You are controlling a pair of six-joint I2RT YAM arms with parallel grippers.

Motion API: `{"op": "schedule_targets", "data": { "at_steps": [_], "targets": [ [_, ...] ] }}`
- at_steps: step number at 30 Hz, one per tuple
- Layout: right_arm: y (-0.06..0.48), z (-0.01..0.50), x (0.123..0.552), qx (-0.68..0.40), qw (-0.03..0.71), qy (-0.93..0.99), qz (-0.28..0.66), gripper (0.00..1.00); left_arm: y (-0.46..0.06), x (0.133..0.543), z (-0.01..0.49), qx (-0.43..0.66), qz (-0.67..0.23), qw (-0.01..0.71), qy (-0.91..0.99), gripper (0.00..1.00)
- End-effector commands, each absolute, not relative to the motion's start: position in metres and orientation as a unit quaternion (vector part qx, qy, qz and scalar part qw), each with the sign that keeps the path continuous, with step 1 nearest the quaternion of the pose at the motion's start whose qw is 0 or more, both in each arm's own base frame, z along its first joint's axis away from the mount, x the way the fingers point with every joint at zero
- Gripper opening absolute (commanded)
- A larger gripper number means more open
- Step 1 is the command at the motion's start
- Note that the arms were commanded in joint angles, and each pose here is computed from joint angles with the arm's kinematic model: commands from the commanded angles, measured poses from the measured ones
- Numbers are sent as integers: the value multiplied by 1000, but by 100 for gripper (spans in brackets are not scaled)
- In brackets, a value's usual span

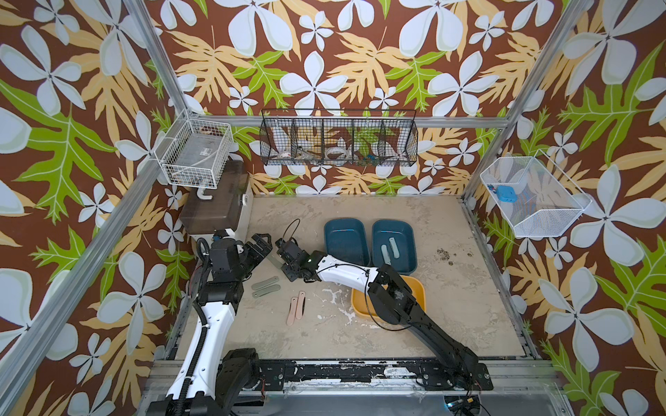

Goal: Place the fruit knives into the storage box by color
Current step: Pick up the fruit knife from the center of the board, then place the fruit knife in the storage box.

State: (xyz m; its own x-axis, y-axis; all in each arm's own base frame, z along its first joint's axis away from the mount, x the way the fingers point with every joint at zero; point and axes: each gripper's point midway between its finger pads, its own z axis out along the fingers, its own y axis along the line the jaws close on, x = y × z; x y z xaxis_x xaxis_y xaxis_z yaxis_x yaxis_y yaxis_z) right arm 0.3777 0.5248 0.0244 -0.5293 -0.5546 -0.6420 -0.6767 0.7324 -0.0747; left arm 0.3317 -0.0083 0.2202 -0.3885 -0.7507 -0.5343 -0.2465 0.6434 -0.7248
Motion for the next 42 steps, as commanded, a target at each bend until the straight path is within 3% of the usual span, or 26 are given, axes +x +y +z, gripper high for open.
{"op": "schedule_targets", "data": {
  "at_steps": [1,7,23,34,42],
  "targets": [
    [510,12,364,-373,289,879,71,26,-8,335,229,-313,-285,465,778,100],
    [511,31,366,-371,301,875,76,21,-10,335,228,-312,-288,463,778,100],
    [491,109,380,-344,356,865,83,19,-16,335,230,-305,-307,457,777,100],
    [426,174,410,-280,402,868,78,19,-45,342,249,-266,-384,442,766,100],
    [350,203,433,-214,420,880,64,19,-120,350,274,-183,-440,416,774,100]
  ]
}}
